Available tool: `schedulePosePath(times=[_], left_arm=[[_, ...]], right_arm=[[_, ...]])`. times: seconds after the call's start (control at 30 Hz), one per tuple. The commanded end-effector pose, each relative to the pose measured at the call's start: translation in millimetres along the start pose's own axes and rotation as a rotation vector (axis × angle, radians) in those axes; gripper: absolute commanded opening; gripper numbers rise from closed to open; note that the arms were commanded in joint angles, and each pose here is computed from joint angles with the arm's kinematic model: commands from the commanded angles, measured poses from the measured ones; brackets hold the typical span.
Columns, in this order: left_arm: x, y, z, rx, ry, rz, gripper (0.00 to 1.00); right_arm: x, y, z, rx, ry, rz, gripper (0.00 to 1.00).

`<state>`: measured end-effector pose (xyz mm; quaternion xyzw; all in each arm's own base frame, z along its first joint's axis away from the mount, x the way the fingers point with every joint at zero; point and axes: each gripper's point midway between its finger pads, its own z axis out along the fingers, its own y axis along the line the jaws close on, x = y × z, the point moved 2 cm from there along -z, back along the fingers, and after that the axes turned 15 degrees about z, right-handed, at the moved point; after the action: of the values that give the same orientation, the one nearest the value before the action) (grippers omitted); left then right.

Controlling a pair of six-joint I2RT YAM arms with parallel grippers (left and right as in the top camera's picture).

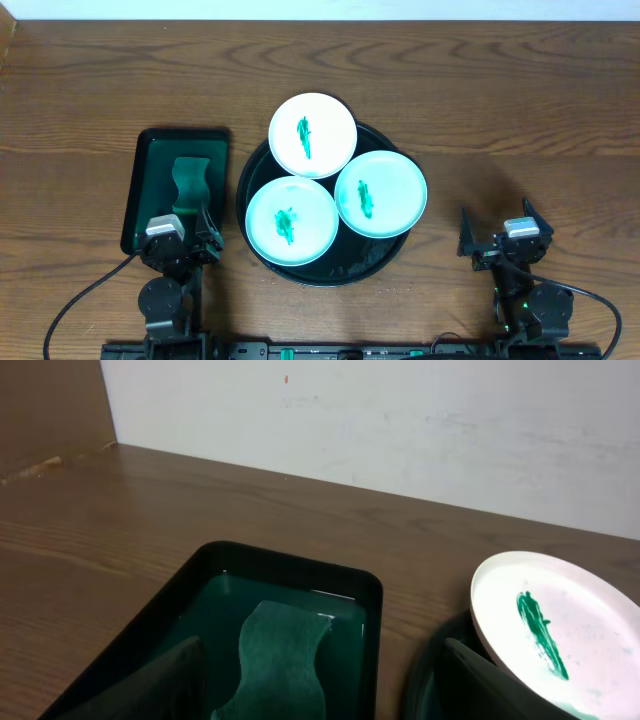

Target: Clean dirty plates on tray and stack at the side

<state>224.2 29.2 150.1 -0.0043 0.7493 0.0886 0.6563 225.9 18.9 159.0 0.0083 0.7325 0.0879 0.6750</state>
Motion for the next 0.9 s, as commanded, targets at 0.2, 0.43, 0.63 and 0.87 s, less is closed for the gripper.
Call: schedulePosePath(times=[0.2,0.43,0.63,0.87], left_arm=[[16.5,-0.5,0.7,-0.004,0.062,0.021,0.73],[16.5,-0.5,0.7,-0.004,0.062,0.021,0.73],[16.4,-0.5,0.7,-0.004,0.061,0.020,0.73],[16.4,-0.5,0.7,-0.004,0.061,0.021,0.73]], right_arm=[[1.5,-1.1,0.2,0.004,0.005,-0.006,0.99],[1.5,-1.2,0.2,0.004,0.005,-0.006,0.99],[1.5,-1.2,0.2,0.004,0.005,-0.006,0.99],[1.4,-0.3,0.2,-0.002,0.005,-0.006,0.99]])
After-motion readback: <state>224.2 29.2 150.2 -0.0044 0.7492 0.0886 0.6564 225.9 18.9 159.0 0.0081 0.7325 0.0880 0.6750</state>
